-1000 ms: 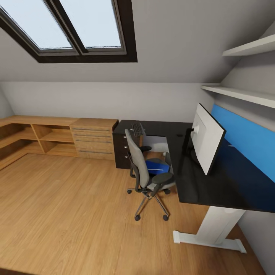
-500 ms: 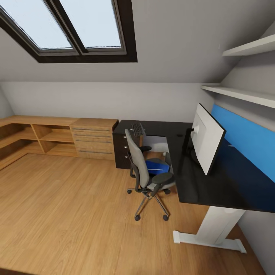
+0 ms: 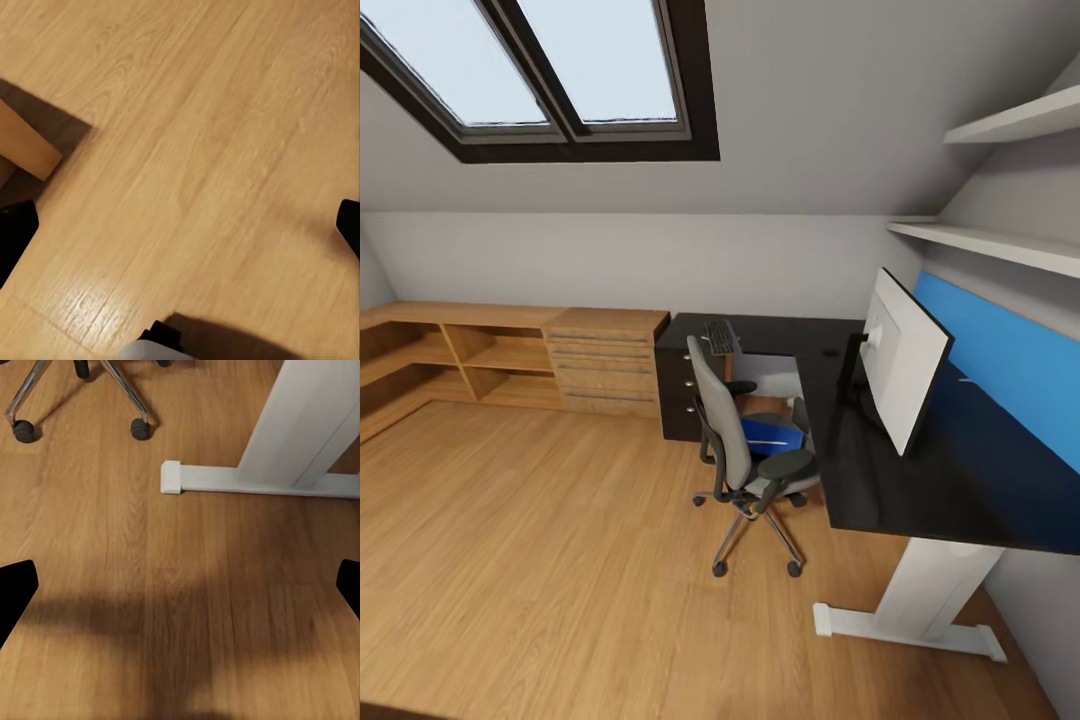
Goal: In the bedroom, organize the workspace by keeping the computer under the desk, ensuring the monitor is on the desk, placing the keyboard on the desk next to the monitor, placing the mouse on the desk next to the keyboard, moving the folder from the swivel chair onto the desk next to the mouse, stacking the notebook on top of the folder with the pen on top of the notebook, and positioning the swivel chair next to the desk.
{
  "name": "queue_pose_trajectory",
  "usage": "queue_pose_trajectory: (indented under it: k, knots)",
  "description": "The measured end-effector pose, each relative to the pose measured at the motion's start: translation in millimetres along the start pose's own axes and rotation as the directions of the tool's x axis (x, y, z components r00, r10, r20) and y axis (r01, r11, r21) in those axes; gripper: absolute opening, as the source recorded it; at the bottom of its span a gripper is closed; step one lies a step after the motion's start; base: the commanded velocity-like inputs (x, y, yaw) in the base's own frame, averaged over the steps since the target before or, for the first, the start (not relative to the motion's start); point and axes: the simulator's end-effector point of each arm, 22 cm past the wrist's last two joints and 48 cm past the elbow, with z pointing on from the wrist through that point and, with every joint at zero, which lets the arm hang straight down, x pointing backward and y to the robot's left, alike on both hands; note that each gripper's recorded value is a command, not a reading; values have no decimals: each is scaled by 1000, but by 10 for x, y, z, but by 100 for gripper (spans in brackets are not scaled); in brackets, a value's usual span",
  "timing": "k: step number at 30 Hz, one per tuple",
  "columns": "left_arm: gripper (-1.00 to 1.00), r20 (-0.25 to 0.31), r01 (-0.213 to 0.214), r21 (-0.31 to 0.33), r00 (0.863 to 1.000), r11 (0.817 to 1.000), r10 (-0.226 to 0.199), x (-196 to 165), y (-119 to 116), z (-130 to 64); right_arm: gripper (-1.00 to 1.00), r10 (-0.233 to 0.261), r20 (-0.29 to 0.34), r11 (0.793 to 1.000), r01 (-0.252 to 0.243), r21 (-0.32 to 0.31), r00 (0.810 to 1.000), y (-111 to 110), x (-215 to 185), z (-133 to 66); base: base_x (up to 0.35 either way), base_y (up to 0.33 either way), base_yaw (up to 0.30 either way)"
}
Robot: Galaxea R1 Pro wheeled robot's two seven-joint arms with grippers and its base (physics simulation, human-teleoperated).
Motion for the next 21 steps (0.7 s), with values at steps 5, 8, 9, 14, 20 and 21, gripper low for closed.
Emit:
queue_pose_trajectory:
  k: [5, 8, 9, 14, 20, 21]
  knots:
    - [100, -16, -5, 0, 1000, 1000, 5, 92, 6, 46, 100, -1, 5, 1000, 1, 0, 1000, 3, 33, 50, 0, 0, 0]
    - [100, -51, -16, -2, 999, 1000, 15, 197, 14, 74, 100, 0, 6, 1000, 0, -1, 1000, 12, 58, 78, 0, 0, 0]
    - [100, -77, -23, -1, 997, 1000, 23, 262, 15, 82, 100, 0, 7, 1000, 0, -1, 1000, 15, 67, 88, 0, 0, 0]
    - [100, -151, -49, -5, 987, 999, 47, 458, 84, 139, 100, -1, 6, 1000, 1, -2, 1000, 28, 118, 136, 0, 0, 0]
    - [100, -160, -53, -4, 986, 999, 52, 528, 98, 210, 100, -1, 3, 1000, 1, -3, 1000, 45, 185, 194, 0, 0, 0]
    - [100, -161, -53, -4, 986, 999, 52, 539, 97, 221, 100, 0, 3, 1000, 1, -3, 1000, 48, 195, 203, 0, 0, 0]
